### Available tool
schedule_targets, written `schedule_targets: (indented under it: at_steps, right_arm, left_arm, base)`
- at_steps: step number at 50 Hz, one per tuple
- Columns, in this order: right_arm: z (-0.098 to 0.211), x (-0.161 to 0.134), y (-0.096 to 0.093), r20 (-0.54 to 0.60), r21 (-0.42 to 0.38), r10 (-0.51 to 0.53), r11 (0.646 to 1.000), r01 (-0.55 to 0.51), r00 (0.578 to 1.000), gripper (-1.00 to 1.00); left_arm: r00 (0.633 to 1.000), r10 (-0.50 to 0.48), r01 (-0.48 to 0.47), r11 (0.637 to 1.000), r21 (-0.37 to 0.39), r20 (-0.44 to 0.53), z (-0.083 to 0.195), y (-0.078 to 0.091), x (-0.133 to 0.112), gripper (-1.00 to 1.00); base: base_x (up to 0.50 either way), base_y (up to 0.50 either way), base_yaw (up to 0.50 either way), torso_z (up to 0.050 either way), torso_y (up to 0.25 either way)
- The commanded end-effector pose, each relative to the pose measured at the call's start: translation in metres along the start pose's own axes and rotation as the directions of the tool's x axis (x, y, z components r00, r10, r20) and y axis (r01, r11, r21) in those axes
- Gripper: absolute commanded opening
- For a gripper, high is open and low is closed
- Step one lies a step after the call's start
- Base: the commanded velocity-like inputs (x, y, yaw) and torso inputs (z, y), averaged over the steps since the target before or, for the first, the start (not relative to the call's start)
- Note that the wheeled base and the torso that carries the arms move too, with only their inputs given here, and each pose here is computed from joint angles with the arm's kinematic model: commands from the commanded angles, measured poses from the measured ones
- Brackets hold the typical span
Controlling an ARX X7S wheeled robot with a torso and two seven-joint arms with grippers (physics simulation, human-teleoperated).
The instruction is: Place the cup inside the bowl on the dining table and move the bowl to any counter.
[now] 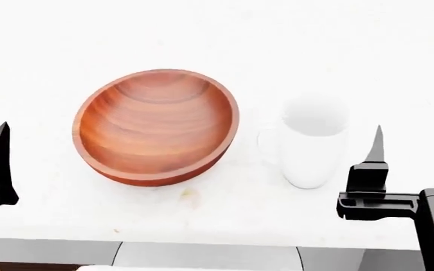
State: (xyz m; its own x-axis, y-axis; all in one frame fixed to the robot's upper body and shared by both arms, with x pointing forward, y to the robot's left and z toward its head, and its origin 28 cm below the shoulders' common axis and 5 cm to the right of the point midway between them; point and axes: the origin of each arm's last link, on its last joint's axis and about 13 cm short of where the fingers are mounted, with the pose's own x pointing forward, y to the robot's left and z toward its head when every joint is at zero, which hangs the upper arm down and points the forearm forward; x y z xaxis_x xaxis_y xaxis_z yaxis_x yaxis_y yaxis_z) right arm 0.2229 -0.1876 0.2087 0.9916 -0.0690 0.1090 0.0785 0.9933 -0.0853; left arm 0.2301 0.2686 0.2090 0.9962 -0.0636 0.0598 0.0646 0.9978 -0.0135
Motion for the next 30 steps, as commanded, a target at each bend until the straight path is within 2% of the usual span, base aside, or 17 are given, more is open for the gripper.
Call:
schedule_targets:
  at_steps: [1, 8, 13, 23, 29, 30]
  right_arm:
    - [0.000, -0.008, -0.004, 0.000, 0.006, -0.006, 1.000, 0.006, 1.000, 1.00]
    - [0.003, -0.019, 0.000, -0.005, 0.012, 0.041, 0.999, -0.041, 0.999, 1.00]
    - [0.005, -0.024, -0.001, 0.005, 0.015, 0.036, 0.999, -0.036, 0.999, 1.00]
    - [0.008, -0.035, -0.001, 0.006, 0.026, 0.056, 0.998, -0.056, 0.998, 1.00]
    - [0.004, -0.044, 0.004, -0.028, 0.039, 0.161, 0.986, -0.160, 0.987, 1.00]
    - [0.004, -0.046, 0.005, -0.017, 0.064, 0.191, 0.980, -0.190, 0.981, 1.00]
  left_arm:
    - [1.000, 0.009, -0.009, 1.000, -0.010, 0.006, 0.001, 0.002, -0.001, 1.00]
    - [1.000, 0.014, -0.014, 1.000, -0.004, 0.009, 0.002, 0.004, -0.003, 1.00]
    - [1.000, 0.014, -0.014, 1.000, -0.001, 0.009, 0.002, 0.003, -0.001, 1.00]
    - [0.999, 0.036, -0.036, 0.999, -0.001, 0.023, 0.008, 0.007, -0.001, 1.00]
    - [0.999, 0.028, -0.028, 1.000, -0.011, 0.019, 0.006, 0.008, 0.000, 1.00]
    - [0.999, 0.026, -0.026, 1.000, -0.011, 0.018, 0.006, 0.007, 0.000, 1.00]
  base:
    - [0.50, -0.14, 0.00, 0.000, 0.000]
    - [0.49, -0.08, 0.00, 0.000, 0.002]
    - [0.43, -0.04, 0.00, 0.000, 0.000]
    - [0.23, 0.00, 0.00, 0.000, 0.001]
    - [0.05, 0.00, 0.00, 0.000, 0.000]
    - [0.00, 0.00, 0.00, 0.000, 0.000]
